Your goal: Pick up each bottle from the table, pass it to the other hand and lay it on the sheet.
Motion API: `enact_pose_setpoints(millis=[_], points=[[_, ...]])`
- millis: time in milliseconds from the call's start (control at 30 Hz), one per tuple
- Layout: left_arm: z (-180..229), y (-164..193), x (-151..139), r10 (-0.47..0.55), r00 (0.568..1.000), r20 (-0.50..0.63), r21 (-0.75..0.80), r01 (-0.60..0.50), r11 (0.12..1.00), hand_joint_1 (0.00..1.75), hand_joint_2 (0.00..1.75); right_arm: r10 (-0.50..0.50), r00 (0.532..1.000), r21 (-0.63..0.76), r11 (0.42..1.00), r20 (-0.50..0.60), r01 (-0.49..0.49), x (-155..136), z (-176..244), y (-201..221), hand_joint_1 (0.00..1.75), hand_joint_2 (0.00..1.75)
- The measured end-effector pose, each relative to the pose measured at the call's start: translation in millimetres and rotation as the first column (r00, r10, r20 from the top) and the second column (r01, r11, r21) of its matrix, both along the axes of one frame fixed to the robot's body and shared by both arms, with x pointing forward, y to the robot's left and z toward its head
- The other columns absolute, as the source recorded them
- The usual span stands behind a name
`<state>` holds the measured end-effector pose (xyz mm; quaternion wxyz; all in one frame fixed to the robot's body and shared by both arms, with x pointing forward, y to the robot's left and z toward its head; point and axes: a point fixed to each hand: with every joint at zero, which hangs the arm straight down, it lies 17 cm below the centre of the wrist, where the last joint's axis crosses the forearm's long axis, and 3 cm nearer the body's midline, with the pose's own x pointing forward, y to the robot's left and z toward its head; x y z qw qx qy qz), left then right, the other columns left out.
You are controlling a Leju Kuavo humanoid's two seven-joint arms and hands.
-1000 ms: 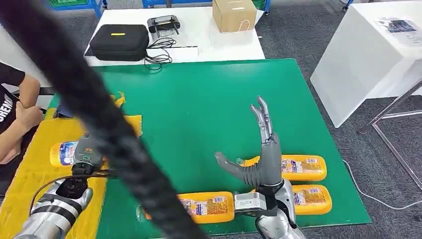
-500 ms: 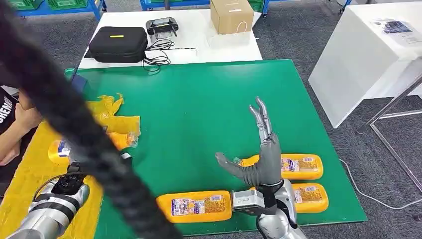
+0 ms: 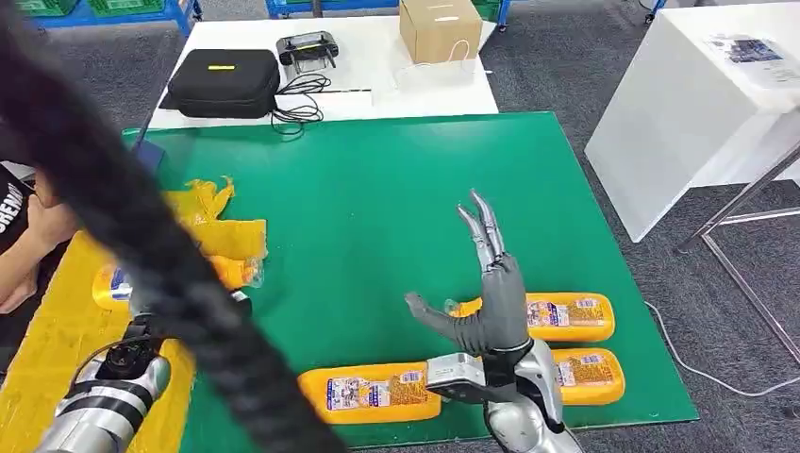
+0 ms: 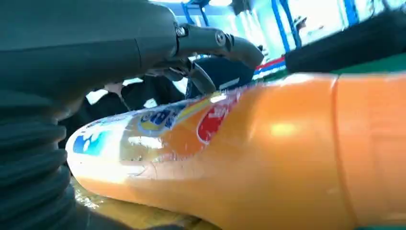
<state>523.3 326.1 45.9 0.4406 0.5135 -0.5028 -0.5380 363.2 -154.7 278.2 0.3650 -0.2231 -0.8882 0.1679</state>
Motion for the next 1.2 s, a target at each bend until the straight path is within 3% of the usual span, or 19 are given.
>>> enact_pose_setpoints(millis=[67, 300, 367, 433, 467, 500, 667, 1067, 1200], points=[[9.4, -5.9, -4.2, -0.02, 0.998, 0.056, 0.004, 0.019, 1.0, 0.0, 1.75, -0.01, 1.0, -0.029, 1.0, -0.009, 0.009, 1.5, -4.0, 0.6, 0.0, 1.75], [10.3, -7.7, -6.6, -0.026, 0.997, 0.067, 0.007, 0.025, 1.0, 0.0, 1.75, -0.012, 1.0, -0.037, 0.999, -0.013, 0.011, 2.1, -5.3, 0.8, 0.0, 1.75], [21.8, -16.5, -14.3, -0.052, 0.989, 0.139, 0.014, 0.051, 0.999, 0.0, 1.75, -0.029, 0.999, -0.079, 0.997, -0.029, 0.026, 4.7, -11.3, 0.9, 0.0, 1.75], [59.2, -47.3, -44.8, -0.116, 0.942, 0.316, -0.064, 0.144, 0.988, 0.0, 1.75, -0.102, 0.99, -0.261, 0.963, -0.099, 0.073, 15.7, -40.7, -3.3, 0.0, 1.75], [81.9, -66.4, -67.9, -0.129, 0.916, 0.381, -0.186, 0.212, 0.959, 0.0, 1.75, -0.121, 0.983, -0.373, 0.926, -0.139, 0.062, 20.2, -63.5, -12.2, 0.0, 1.75], [112.5, -87.1, -93.0, -0.127, 0.889, 0.439, -0.377, 0.311, 0.872, 0.0, 1.75, -0.149, 0.972, -0.46, 0.887, -0.18, 0.051, 22.3, -87.7, -34.3, 0.0, 1.75], [160.2, -107.1, -122.1, -0.112, 0.817, 0.566, -0.483, 0.439, 0.758, 0.0, 1.75, -0.204, 0.958, -0.545, 0.836, -0.202, 0.063, 26.9, -107.0, -65.8, 0.0, 1.75], [192.9, -119.4, -142.1, -0.082, 0.763, 0.642, -0.507, 0.501, 0.701, 0.0, 1.75, -0.255, 0.94, -0.596, 0.8, -0.228, 0.073, 33.1, -123.3, -92.4, 0.0, 1.75], [199.3, -124.7, -149.5, -0.082, 0.737, 0.671, -0.468, 0.507, 0.724, 0.0, 1.75, -0.287, 0.929, -0.594, 0.799, -0.235, 0.097, 36.5, -125.6, -108.3, 0.0, 1.75]])
